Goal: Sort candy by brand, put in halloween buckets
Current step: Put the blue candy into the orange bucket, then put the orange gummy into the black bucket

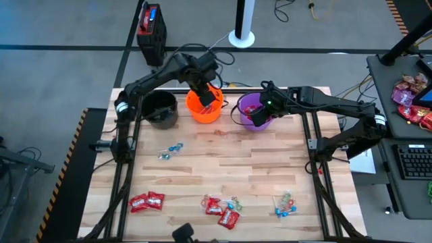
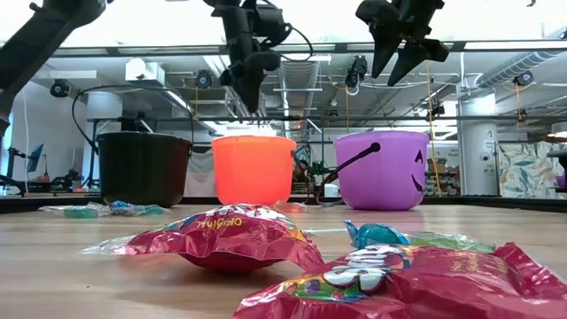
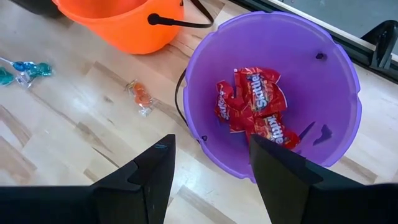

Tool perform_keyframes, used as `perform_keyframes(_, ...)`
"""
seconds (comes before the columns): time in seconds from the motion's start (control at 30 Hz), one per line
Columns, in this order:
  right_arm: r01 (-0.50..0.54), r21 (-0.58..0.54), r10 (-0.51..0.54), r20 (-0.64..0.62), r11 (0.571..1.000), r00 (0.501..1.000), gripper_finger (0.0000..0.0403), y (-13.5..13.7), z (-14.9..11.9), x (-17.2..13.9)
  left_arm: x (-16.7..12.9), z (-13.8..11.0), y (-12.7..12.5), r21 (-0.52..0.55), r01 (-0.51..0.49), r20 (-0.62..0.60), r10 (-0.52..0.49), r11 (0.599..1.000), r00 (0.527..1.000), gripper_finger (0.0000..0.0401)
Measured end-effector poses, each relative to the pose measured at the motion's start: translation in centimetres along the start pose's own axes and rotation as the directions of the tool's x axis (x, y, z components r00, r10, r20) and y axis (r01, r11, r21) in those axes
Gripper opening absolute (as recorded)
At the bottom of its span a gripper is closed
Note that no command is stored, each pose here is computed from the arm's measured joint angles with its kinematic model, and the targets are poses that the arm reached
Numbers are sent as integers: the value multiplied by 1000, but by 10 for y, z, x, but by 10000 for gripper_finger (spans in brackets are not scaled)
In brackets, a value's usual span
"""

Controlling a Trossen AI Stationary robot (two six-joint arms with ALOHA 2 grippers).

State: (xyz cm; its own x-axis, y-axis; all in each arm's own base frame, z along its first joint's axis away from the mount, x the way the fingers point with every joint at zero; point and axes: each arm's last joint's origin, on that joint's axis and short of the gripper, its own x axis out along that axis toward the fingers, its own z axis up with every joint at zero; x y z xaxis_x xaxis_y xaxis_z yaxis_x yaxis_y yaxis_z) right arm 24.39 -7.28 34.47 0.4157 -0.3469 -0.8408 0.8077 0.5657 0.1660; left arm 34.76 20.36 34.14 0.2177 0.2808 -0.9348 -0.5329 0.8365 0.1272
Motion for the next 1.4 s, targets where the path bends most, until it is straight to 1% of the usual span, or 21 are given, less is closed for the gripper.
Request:
perform_keyframes(0.13,-2,-8,2,-1,1000,1000,196,1,-1,0,3,-1,0,-4,-35,-36,35,999,999,53)
perform_keyframes(0.23,-10,-46,10,-2,999,1000,196,3,-3,-1,-8,-5,-2,-43,-28,-23,27,999,999,62)
perform_keyframes(0.33,-38,-131,38,4,991,999,196,11,-7,-3,-37,-13,-11,-72,13,40,-10,997,999,63)
perform_keyframes(0.4,-100,-204,106,20,974,994,196,21,-9,-5,-66,-23,-22,-57,39,108,-33,998,994,62)
perform_keyframes(0.47,-205,-282,221,26,937,975,196,35,-10,-8,-96,-36,-35,-30,70,186,-63,997,981,59)
perform_keyframes(0.53,-307,-361,340,30,881,940,195,52,-11,-8,-125,-50,-49,19,96,261,-97,995,960,57)
perform_keyframes(0.6,-361,-442,418,35,821,908,193,73,-16,-3,-151,-66,-62,69,106,329,-123,992,936,55)
perform_keyframes(0.67,-366,-504,447,46,783,893,189,94,-24,7,-174,-83,-71,105,88,391,-122,991,912,55)
perform_keyframes(0.7,-345,-532,439,56,773,897,187,104,-29,14,-186,-93,-73,118,71,423,-115,990,899,54)
perform_keyframes(0.73,-317,-549,419,69,774,905,186,112,-34,22,-196,-101,-75,127,55,453,-107,990,885,54)
perform_keyframes(0.83,-217,-565,317,83,796,945,183,128,-45,53,-222,-125,-76,149,33,527,-107,988,843,54)
perform_keyframes(0.97,-151,-544,199,30,825,980,187,138,-57,100,-244,-151,-71,208,61,572,-172,976,802,54)
perform_keyframes(1.03,-137,-558,173,12,819,985,193,143,-61,114,-253,-164,-66,223,76,591,-196,972,783,54)
perform_keyframes(1.1,-124,-603,158,3,788,987,200,148,-62,125,-260,-175,-59,231,85,607,-212,969,766,54)
perform_keyframes(1.2,-98,-684,129,-5,723,992,213,157,-61,144,-270,-187,-48,227,97,637,-223,969,738,54)
perform_keyframes(1.33,-16,-766,70,38,642,997,235,161,-52,164,-283,-204,-32,213,118,684,-234,970,691,54)
perform_keyframes(1.37,3,-773,52,47,635,998,240,160,-50,169,-286,-208,-28,209,123,695,-236,970,679,54)
perform_keyframes(1.4,16,-768,35,49,640,998,246,158,-48,175,-288,-212,-25,206,129,705,-238,970,668,54)
